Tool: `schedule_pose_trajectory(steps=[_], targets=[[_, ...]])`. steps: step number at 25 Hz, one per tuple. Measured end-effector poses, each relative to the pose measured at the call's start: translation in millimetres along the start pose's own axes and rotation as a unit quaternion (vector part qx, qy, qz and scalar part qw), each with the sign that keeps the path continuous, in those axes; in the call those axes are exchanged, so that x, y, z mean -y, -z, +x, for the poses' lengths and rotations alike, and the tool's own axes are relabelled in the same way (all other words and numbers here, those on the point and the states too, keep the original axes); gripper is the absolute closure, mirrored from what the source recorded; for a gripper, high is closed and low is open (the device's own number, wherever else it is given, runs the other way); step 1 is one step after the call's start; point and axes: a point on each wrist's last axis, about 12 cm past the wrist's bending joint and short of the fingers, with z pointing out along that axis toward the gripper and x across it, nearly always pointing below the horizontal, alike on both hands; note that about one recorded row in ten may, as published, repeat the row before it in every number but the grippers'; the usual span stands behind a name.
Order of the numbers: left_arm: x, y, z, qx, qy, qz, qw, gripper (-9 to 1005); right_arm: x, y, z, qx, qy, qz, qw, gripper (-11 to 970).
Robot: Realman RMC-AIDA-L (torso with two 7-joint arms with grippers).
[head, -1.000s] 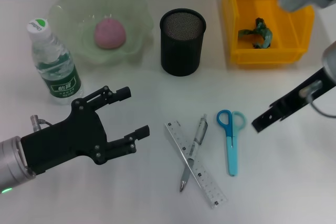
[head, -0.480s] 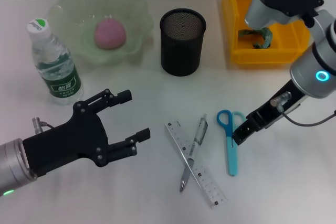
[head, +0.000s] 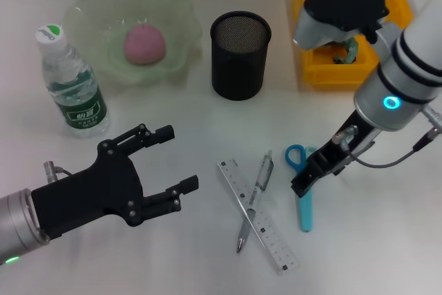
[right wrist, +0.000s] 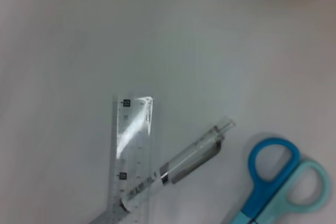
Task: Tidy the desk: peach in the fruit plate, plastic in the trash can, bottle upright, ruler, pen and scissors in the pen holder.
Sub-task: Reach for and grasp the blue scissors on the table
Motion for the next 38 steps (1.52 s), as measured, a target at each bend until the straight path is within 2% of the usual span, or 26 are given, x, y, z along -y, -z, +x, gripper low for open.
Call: schedule_pose_trajectory(steps=[31,36,38], targets=[[0.4,-5.0,0.7,-0.004,0.001,0.013,1.0,194,-5.2,-21.8,-9.2,-0.022,0.012,0.007,1.0,274],[0.4,-5.0,0.7,-0.004,0.001,0.013,1.0,194,-6.6,-22.8,-10.1,-0.019,0.012,0.001,1.0,473],[0.4,-5.0,0.7,-0.004,0.001,0.013,1.0,194,-6.9,-23.3,-10.3,-0.019,0.011,-0.001,1.0,473]])
